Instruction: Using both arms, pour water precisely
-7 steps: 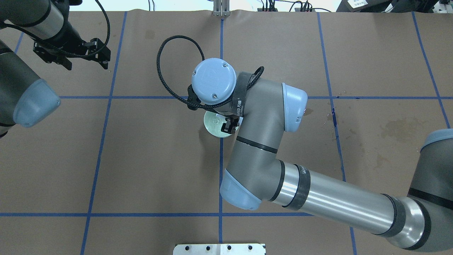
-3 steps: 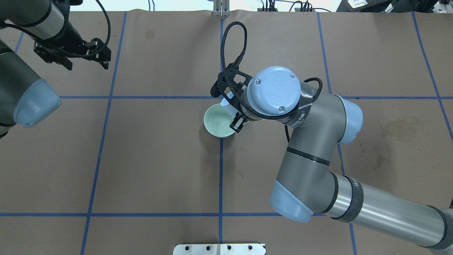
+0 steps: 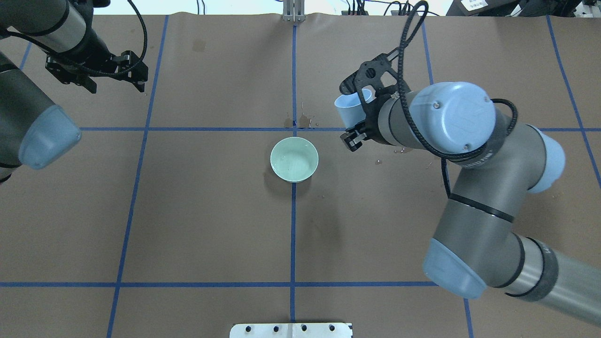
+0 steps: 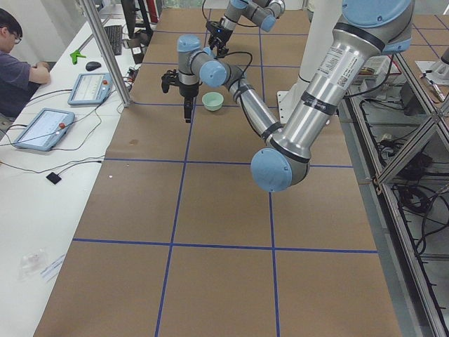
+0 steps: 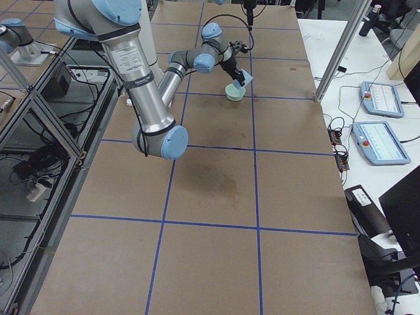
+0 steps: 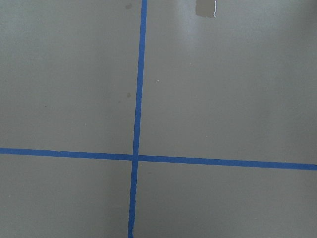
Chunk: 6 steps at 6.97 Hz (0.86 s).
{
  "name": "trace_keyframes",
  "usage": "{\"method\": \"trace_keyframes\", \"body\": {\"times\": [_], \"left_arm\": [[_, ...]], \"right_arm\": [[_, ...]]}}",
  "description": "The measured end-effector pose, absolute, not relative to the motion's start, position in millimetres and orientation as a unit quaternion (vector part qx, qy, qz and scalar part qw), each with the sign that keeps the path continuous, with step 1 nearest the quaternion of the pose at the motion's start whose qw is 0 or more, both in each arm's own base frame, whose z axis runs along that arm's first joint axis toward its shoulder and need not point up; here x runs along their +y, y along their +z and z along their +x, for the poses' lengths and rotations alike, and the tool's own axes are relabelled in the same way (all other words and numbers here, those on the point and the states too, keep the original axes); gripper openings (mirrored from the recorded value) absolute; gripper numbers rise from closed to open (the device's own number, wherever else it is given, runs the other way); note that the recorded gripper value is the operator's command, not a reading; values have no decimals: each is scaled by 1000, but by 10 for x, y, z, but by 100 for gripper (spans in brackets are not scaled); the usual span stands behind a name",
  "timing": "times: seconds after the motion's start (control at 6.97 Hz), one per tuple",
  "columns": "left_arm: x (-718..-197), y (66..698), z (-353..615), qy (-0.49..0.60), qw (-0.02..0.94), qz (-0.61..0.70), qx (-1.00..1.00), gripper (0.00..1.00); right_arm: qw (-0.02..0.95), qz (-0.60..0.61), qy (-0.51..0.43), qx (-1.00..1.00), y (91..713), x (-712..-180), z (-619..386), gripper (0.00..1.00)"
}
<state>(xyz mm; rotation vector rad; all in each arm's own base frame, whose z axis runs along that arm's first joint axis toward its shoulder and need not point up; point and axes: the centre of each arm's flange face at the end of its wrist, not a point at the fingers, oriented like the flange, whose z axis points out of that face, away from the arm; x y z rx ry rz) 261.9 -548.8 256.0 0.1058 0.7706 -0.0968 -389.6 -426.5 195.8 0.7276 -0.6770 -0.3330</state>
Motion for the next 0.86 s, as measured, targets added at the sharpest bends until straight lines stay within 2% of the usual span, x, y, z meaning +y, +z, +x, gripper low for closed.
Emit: {"method": "trace_keyframes", "body": {"times": [0.43, 0.86], "left_arm": [[-5477, 2525, 2624, -49, 923, 52, 378, 100], [-5425, 2464, 2587, -49, 922, 55, 380, 100]], "right_arm": [[896, 328, 28, -298, 2534, -4365, -3233, 0], [893, 321, 221, -226, 3522, -4325, -2783, 0]]}}
